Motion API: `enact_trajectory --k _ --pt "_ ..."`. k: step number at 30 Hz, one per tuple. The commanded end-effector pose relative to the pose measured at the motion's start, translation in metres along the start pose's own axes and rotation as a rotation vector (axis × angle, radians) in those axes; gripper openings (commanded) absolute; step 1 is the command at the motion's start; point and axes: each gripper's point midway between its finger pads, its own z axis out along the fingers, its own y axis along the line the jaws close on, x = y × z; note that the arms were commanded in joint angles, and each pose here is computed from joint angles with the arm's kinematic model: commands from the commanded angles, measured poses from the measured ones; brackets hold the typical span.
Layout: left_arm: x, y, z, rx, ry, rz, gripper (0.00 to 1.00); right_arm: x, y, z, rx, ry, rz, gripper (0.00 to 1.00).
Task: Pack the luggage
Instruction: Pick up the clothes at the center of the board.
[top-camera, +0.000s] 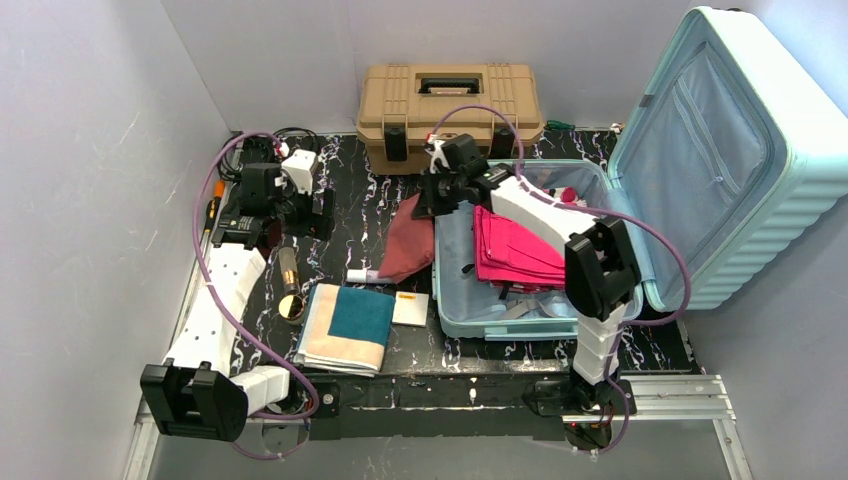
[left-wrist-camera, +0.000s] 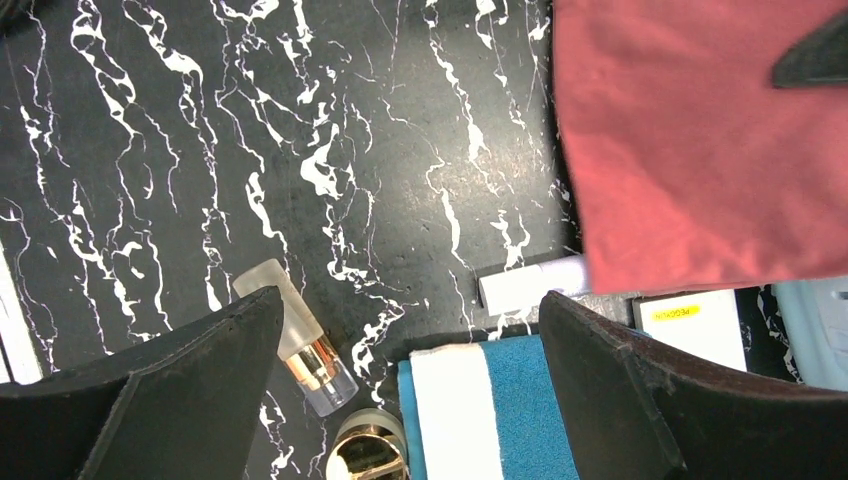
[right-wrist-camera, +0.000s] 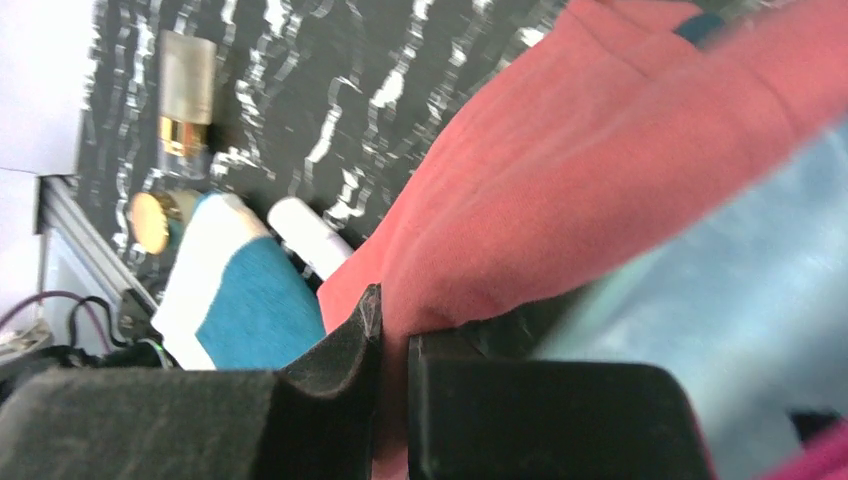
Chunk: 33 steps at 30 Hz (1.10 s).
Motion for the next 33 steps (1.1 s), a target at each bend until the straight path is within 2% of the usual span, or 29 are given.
enact_trajectory --k 1,12,22,26,33 --pt "-0.01 0.002 -0.009 -0.011 -0.004 -0.011 0.98 0.003 -0.024 -0.045 0.061 0.001 -0.093 0.01" --pt "-0.026 -0.005 -0.009 0.031 -0.007 -0.055 0.98 0.045 -0.108 -0.132 0.117 0.214 -0.03 0.01" --pt "-0.036 -0.011 -0.008 0.068 -0.02 -0.082 0.98 0.062 -0.195 -0.208 0.314 0.273 0.03 0.01" --pt "-0.034 -0.012 -0.006 0.07 -0.022 -0.086 0.98 0.059 -0.198 -0.224 0.319 0.248 0.029 0.01" --pt "-0.036 -0.013 -0.006 0.075 -0.031 -0.088 0.98 0.037 -0.169 -0.218 0.17 0.163 0.019 0.01"
